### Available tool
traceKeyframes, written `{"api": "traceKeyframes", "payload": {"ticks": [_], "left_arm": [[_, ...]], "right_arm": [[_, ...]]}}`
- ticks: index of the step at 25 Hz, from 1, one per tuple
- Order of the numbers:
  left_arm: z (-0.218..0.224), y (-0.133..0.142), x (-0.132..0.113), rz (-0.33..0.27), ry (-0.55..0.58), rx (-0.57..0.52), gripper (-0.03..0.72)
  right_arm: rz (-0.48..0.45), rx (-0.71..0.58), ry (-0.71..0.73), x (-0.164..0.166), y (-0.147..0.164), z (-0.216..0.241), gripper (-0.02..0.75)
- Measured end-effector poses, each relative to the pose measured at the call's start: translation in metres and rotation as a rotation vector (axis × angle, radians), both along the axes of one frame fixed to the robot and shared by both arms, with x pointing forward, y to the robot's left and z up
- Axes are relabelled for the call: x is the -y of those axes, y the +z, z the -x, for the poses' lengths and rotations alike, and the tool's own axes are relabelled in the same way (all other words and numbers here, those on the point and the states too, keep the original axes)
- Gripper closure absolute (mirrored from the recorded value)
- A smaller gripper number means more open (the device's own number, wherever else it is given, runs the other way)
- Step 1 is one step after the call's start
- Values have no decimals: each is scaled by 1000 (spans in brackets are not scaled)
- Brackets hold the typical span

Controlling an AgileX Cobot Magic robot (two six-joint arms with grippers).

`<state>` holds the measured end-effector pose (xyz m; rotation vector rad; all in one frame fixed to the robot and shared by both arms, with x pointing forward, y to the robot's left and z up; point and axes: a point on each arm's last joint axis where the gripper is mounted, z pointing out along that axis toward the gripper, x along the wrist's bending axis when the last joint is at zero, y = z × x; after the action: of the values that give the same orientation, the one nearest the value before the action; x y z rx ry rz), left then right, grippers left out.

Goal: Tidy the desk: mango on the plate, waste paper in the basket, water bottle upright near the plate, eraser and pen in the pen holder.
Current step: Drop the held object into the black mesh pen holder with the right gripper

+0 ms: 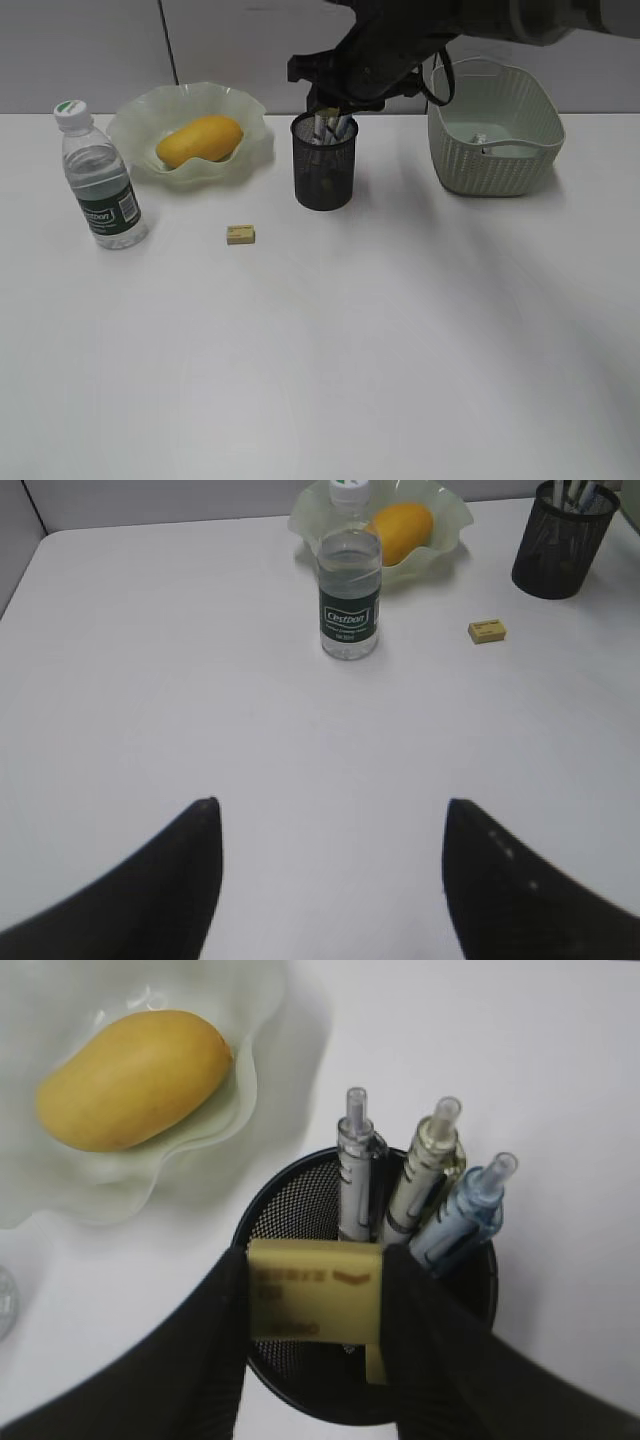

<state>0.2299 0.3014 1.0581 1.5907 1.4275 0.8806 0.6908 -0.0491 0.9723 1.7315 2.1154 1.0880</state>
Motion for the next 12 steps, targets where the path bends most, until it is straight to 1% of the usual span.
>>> {"api": "traceKeyframes", "payload": {"ticks": [2, 4, 6, 8, 12], "left_arm": [[0, 0, 0, 0, 0, 0, 167], [0, 0, 0, 0, 0, 0, 168], [0, 0, 0, 0, 0, 0, 168], [0, 0, 0, 0, 0, 0, 168], [0, 0, 0, 0, 0, 0, 168]], "right_arm": [[-1, -2, -2, 0, -3, -1, 384], [-5, 3, -4, -1, -3, -1, 325], [-9, 11, -6, -1, -3, -2, 286], [-8, 14, -5, -1, -3, -2, 269], [6, 9, 2, 0, -2, -2, 260]]}}
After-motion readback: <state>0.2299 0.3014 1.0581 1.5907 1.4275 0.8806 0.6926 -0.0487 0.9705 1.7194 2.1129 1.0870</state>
